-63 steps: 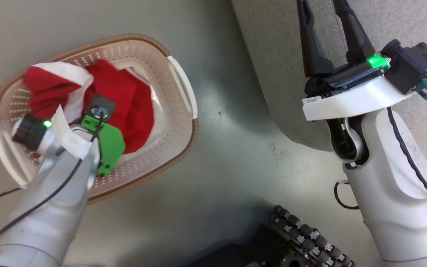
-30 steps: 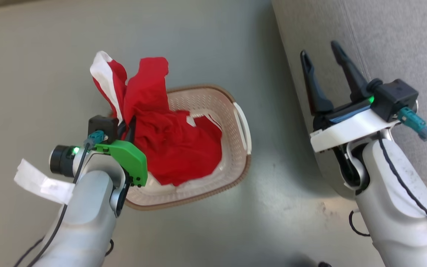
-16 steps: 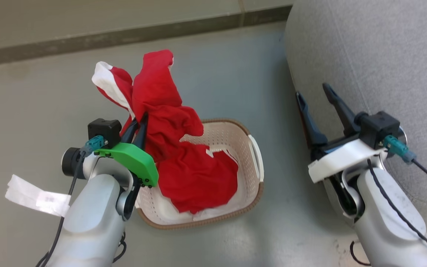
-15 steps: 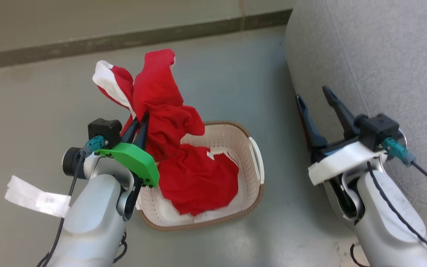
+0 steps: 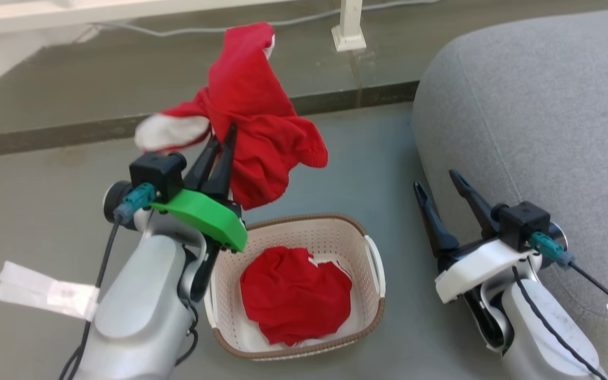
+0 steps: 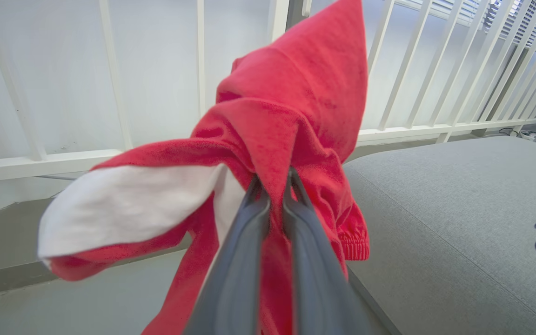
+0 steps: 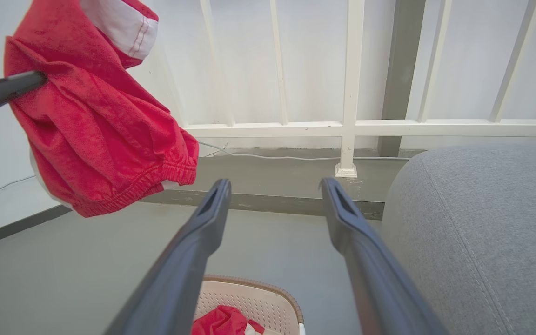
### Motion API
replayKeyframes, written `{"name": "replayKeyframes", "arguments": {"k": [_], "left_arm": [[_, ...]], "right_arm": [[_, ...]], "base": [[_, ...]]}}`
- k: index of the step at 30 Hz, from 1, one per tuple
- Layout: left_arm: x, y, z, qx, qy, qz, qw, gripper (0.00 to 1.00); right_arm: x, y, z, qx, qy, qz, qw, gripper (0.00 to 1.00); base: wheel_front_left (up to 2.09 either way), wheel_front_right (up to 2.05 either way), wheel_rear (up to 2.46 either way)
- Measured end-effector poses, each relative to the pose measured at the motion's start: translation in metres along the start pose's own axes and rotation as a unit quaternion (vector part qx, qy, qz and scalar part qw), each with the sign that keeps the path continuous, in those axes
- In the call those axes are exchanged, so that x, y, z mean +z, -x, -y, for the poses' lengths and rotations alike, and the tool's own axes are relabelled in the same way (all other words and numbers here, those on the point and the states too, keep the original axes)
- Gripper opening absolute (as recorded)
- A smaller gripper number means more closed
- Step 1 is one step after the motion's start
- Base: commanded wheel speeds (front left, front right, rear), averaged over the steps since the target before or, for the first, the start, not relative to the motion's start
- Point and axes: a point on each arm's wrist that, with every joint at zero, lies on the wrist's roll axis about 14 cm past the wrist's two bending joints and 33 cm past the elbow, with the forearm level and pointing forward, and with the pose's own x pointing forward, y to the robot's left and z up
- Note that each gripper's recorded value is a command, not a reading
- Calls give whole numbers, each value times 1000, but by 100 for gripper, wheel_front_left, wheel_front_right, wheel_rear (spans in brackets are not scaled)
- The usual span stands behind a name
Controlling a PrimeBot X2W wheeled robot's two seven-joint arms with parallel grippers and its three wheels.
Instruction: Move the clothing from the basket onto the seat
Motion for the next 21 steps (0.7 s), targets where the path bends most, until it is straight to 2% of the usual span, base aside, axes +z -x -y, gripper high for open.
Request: {"name": "replayKeyframes", "arguments": {"k": [21], "left_arm": [[21, 42, 49, -35, -1, 39, 999, 0]], "right_arm": [[9, 32, -26, 13, -16, 16, 1000, 100]], "base": [[0, 0, 0]]}}
